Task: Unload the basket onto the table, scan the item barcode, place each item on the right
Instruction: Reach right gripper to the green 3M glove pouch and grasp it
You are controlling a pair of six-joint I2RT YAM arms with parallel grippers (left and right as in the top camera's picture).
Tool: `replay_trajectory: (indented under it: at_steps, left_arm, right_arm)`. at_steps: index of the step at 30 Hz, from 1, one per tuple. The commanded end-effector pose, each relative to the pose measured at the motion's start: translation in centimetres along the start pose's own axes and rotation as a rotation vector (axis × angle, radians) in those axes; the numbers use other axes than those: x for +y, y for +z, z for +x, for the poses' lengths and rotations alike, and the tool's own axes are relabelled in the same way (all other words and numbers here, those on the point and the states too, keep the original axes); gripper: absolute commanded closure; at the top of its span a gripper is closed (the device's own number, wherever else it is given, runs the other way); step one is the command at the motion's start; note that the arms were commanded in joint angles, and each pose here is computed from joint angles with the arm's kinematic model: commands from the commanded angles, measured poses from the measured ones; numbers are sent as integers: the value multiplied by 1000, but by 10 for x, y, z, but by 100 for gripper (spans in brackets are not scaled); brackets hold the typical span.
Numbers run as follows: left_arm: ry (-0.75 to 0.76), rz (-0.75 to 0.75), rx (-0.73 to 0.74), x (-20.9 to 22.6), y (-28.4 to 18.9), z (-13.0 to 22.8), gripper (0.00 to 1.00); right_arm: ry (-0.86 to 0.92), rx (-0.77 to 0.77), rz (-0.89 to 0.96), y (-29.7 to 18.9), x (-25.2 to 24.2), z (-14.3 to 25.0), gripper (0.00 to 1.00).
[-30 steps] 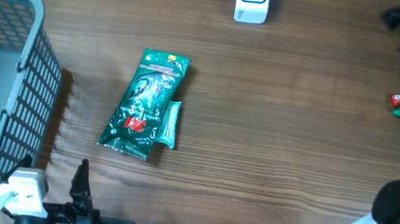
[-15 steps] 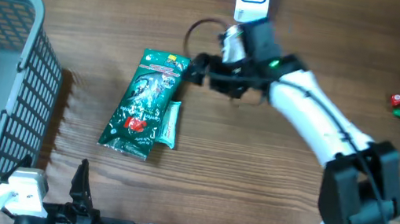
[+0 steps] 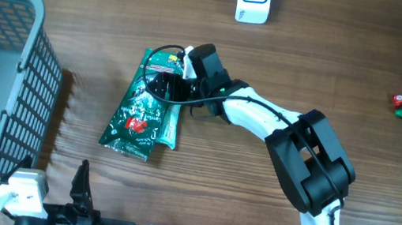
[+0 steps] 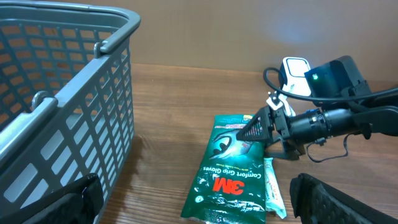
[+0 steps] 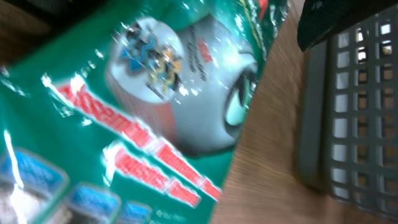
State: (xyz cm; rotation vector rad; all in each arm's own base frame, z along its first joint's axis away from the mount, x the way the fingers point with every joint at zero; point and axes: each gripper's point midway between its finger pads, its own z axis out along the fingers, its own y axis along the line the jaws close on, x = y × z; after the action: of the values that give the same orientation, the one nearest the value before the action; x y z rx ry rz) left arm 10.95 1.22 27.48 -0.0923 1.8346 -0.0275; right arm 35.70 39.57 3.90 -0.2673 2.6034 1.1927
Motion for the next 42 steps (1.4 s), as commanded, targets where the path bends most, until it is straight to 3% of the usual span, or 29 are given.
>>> replay_trajectory:
  at_steps: [1, 5, 9, 12, 13, 15, 16, 21, 27, 30, 35, 42]
  left_arm:
    - [-5, 0, -6, 0, -1, -1, 0]
    - [-5, 0, -6, 0, -1, -1, 0]
    - [-5, 0, -6, 0, -1, -1, 0]
    - [-5, 0, -6, 0, -1, -1, 0]
    - [-5, 0, -6, 0, -1, -1, 0]
    - [-5, 0, -6, 0, -1, -1, 0]
    - [-5, 0, -6, 0, -1, -1, 0]
    - [-5, 0, -6, 0, -1, -1, 0]
    - [-5, 0, -6, 0, -1, -1, 0]
    - [-5, 0, -6, 0, -1, -1, 0]
    - [-5, 0, -6, 0, -1, -1, 0]
    - [-5, 0, -6, 0, -1, -1, 0]
  right_arm:
    - [-4, -19, -21, 8, 0, -2, 4]
    - [-15, -33, -39, 11, 4, -5, 6]
    - [23, 21, -30, 37, -14, 18, 9]
    - [59, 58, -114, 51, -12, 27, 22]
    - [53, 62, -131, 53, -11, 28, 34]
    - [57, 71, -123, 53, -13, 30, 71]
    - [59, 75, -117, 53, -15, 32, 95]
    - [-54, 47, -125, 26, -20, 8, 95]
    - [16, -106, -26, -94, 13, -52, 95]
    - [133, -148, 54, -150, 34, -46, 96]
    - [679, -112, 155, -223, 48, 12, 96]
    - [1602, -60, 497, -259, 17, 105, 96]
